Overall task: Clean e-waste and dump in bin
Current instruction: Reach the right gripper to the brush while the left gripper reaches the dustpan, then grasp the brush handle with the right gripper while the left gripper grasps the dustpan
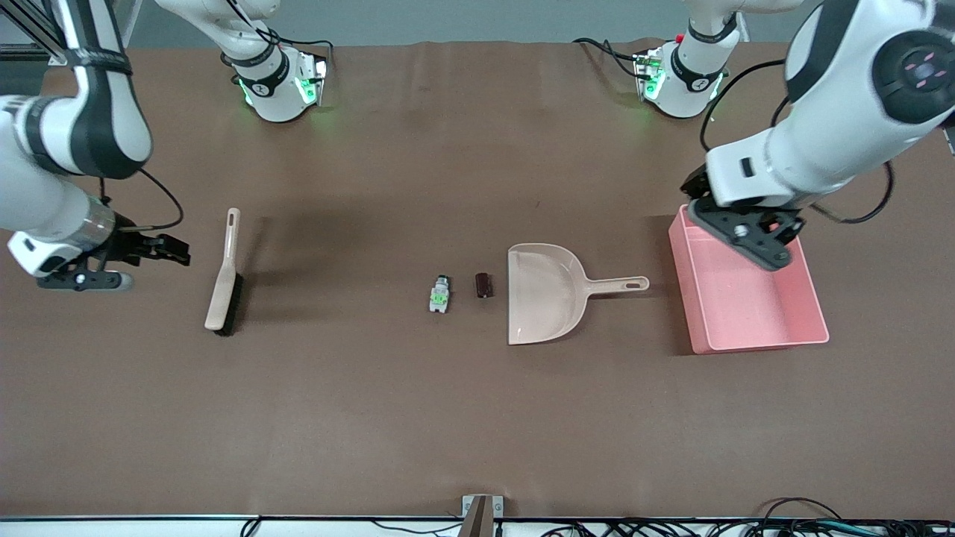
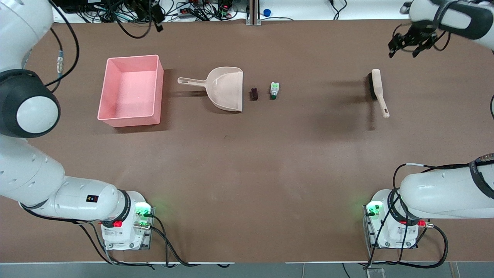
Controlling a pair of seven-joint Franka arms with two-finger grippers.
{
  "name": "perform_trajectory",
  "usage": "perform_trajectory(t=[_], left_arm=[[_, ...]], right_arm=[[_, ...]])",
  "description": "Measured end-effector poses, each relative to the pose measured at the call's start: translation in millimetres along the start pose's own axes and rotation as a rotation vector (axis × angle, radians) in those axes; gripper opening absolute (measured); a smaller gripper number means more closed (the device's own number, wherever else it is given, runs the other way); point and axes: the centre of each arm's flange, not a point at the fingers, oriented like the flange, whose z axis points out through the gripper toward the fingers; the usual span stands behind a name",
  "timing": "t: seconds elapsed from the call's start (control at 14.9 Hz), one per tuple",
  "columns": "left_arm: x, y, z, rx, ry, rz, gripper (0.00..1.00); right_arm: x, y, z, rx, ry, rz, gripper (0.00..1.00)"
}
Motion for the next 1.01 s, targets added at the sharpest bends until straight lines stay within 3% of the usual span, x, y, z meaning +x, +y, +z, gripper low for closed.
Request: perform_trajectory(t=[0.34,0.87,1.01], left_arm=[[32.3,44.0,81.9,0.007,0.028,0.262,0.99],[29.6,53.7,171.5,0.106,0.042,0.597,1.0],[30.4,54.8,193.7,0.105,0.056,0.632,0.98]], right_arm=[[-25.3,-17.9,86.9,0.0,0.081,-0.03,0.99],[-32.1,4.1,171.7,-0.002,0.148,-0.043,0.96],[-32.5,3.0,174.9,-0.002,0.147,-0.046,0.84]])
